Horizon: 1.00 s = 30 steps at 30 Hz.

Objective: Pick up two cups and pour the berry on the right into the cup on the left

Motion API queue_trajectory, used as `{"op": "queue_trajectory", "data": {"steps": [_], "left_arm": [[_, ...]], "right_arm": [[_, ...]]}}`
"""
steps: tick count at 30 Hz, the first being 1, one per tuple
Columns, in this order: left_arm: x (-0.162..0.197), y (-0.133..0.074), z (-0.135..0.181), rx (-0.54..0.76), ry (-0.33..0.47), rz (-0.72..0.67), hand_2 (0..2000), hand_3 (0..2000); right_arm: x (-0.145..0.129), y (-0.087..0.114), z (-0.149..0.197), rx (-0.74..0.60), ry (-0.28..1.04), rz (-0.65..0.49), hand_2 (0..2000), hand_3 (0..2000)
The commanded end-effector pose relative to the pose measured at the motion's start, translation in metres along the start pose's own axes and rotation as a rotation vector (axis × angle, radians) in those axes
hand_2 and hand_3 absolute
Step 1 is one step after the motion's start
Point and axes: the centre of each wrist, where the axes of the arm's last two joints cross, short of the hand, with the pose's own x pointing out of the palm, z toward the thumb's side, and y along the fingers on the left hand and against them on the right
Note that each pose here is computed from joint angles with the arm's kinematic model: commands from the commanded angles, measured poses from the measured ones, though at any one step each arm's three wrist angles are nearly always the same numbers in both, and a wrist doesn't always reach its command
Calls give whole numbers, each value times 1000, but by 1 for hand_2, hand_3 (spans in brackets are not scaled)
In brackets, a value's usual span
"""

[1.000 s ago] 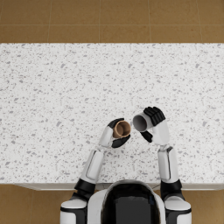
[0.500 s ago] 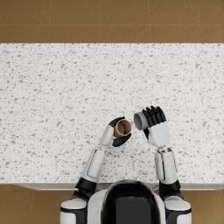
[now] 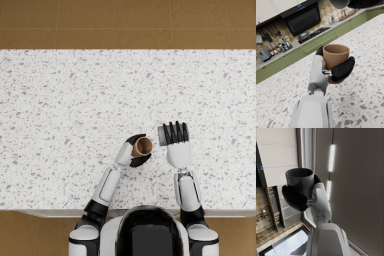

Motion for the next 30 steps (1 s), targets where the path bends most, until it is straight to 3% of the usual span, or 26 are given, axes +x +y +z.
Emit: {"op": "queue_trajectory", "data": {"steps": [1,15,30], "left_arm": [[-2,6,6,18,-3,9,2000,1280],[-7,9,8,21,-23,37,2000,1280],[-4,6,2,2,-30,28,2000,1280]], "right_arm": [[-9,-2,2,1,23,-38,2000,1280],[-16,-2,11,20,291,-71,2000,1280],[-10,2,10,22,319,-54,2000,1280]]}}
